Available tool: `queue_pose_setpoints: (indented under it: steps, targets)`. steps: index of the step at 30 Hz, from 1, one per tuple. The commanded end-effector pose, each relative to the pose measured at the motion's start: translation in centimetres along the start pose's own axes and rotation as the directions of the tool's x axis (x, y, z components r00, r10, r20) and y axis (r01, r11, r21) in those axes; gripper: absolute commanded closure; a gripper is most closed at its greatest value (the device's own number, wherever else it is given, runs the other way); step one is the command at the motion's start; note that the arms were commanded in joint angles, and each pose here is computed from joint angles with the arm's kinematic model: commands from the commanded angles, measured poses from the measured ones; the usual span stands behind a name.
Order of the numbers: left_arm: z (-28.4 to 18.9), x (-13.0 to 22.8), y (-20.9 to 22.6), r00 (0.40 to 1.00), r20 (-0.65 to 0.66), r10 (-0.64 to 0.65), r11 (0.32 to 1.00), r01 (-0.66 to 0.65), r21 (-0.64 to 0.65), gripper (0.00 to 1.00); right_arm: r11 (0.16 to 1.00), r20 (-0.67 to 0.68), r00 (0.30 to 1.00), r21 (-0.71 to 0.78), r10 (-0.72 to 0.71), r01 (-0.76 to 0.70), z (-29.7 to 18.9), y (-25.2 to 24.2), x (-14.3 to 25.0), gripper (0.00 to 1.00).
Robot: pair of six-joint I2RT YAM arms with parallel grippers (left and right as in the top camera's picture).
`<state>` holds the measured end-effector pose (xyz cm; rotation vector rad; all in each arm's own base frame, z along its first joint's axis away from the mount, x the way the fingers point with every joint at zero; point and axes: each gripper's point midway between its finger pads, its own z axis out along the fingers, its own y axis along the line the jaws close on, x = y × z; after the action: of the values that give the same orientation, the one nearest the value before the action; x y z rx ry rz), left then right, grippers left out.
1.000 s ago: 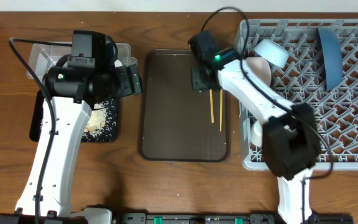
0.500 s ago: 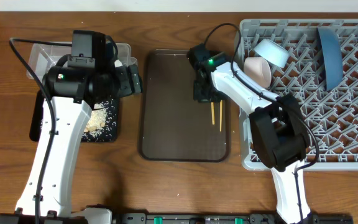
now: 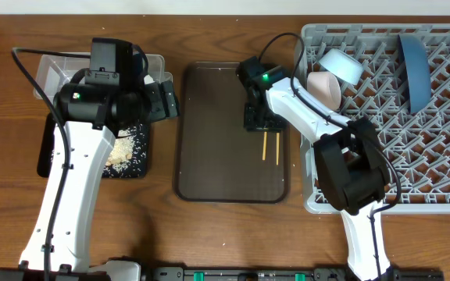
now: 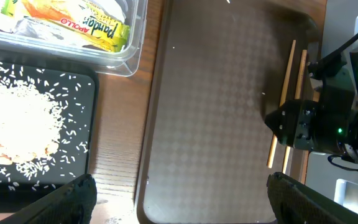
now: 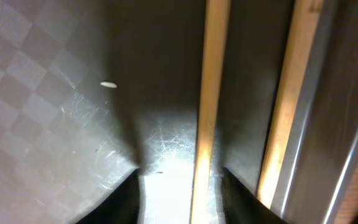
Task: Sort waste into correct bins and load items into the dishwasher rack
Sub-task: 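Grasp the left wooden chopstick with the right gripper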
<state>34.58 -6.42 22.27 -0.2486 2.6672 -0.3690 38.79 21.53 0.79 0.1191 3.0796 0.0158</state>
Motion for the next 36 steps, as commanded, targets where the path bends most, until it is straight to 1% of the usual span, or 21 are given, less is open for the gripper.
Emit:
queue_pose_setpoints:
  steps: [1, 2, 3, 8, 9, 11, 12, 13, 17, 21, 23, 24, 27, 29, 32, 35, 36]
  targets:
    - [0.0, -0.3, 0.3, 1.0, 0.005, 0.006, 1.0, -0.006, -0.014, 0.1, 1.0, -0.03, 0.999, 0.016, 0.011, -0.011, 1.4, -0.1, 0.4, 0.89]
    - [0.0, -0.3, 0.3, 1.0, 0.005, 0.005, 1.0, -0.005, -0.014, 0.1, 1.0, -0.034, 0.999, 0.018, 0.011, -0.01, 1.6, -0.1, 0.5, 0.96]
    - [0.0, -0.3, 0.3, 1.0, 0.005, 0.005, 1.0, -0.005, -0.014, 0.1, 1.0, -0.037, 0.999, 0.02, 0.01, -0.009, 1.7, -0.1, 0.6, 0.99]
    - [0.0, -0.3, 0.3, 1.0, 0.005, 0.005, 1.0, -0.005, -0.014, 0.1, 1.0, -0.044, 0.999, 0.01, 0.009, -0.008, 1.9, 0.1, 0.6, 0.99]
    - [0.0, -0.3, 0.3, 1.0, 0.005, 0.006, 1.0, -0.006, -0.014, 0.1, 1.0, -0.043, 0.999, -0.003, -0.008, 0.008, 1.7, 0.3, 0.5, 0.99]
    - [0.0, -0.3, 0.3, 1.0, 0.005, 0.006, 1.0, -0.006, -0.014, 0.1, 0.991, -0.043, 0.993, -0.076, -0.11, 0.106, 0.7, 1.7, 0.2, 0.99]
    - [0.0, -0.3, 0.3, 1.0, 0.005, 0.005, 1.0, -0.005, -0.014, 0.1, 0.978, -0.035, 0.983, -0.12, -0.178, 0.173, -0.4, 2.5, 0.1, 0.99]
    - [0.0, -0.3, 0.3, 1.0, 0.005, 0.005, 1.0, -0.005, -0.014, 0.1, 0.969, -0.026, 0.977, -0.138, -0.21, 0.205, -1.4, 2.8, -0.1, 0.99]
    - [0.0, -0.3, 0.3, 1.0, 0.005, 0.005, 1.0, -0.005, -0.014, 0.1, 0.94, 0.08, 0.955, -0.167, -0.287, 0.296, -8.4, 3.6, -1.9, 0.99]
    - [0.0, -0.3, 0.3, 1.0, 0.005, 0.005, 1.0, -0.005, -0.014, 0.1, 0.934, 0.207, 0.935, -0.157, -0.287, 0.322, -14.9, 2.8, -3.7, 0.99]
    - [0.0, -0.3, 0.3, 1.0, 0.005, 0.005, 1.0, -0.005, -0.014, 0.1, 0.941, 0.256, 0.93, -0.141, -0.265, 0.307, -17.0, 1.7, -4.4, 0.99]
    - [0.0, -0.3, 0.3, 1.0, 0.005, 0.005, 1.0, -0.005, -0.014, 0.1, 0.944, 0.264, 0.93, -0.144, -0.254, 0.298, -17.4, 1.4, -4.6, 0.96]
    - [0.0, -0.3, 0.3, 1.0, 0.005, 0.005, 1.0, -0.005, -0.014, 0.1, 0.964, 0.236, 0.956, -0.155, -0.177, 0.217, -16.6, 0.7, -4.9, 0.68]
    - [0.0, -0.3, 0.3, 1.0, 0.005, 0.005, 1.0, -0.005, -0.014, 0.1, 0.972, 0.203, 0.969, -0.157, -0.14, 0.173, -15.0, 1.0, -4.8, 0.61]
    - [0.0, -0.3, 0.3, 1.0, 0.005, 0.006, 1.0, -0.006, -0.014, 0.1, 0.98, 0.16, 0.98, -0.141, -0.12, 0.143, -12.1, 2.0, -4.4, 0.57]
    - [0.0, -0.3, 0.3, 1.0, 0.005, 0.006, 1.0, -0.006, -0.014, 0.1, 0.997, 0.131, 0.99, -0.037, -0.057, 0.062, -8.8, 1.7, -4.0, 0.48]
    - [0.0, -0.3, 0.3, 1.0, 0.005, 0.005, 1.0, -0.005, -0.014, 0.1, 0.999, 0.122, 0.992, -0.003, -0.043, 0.044, -7.8, 1.5, -3.9, 0.41]
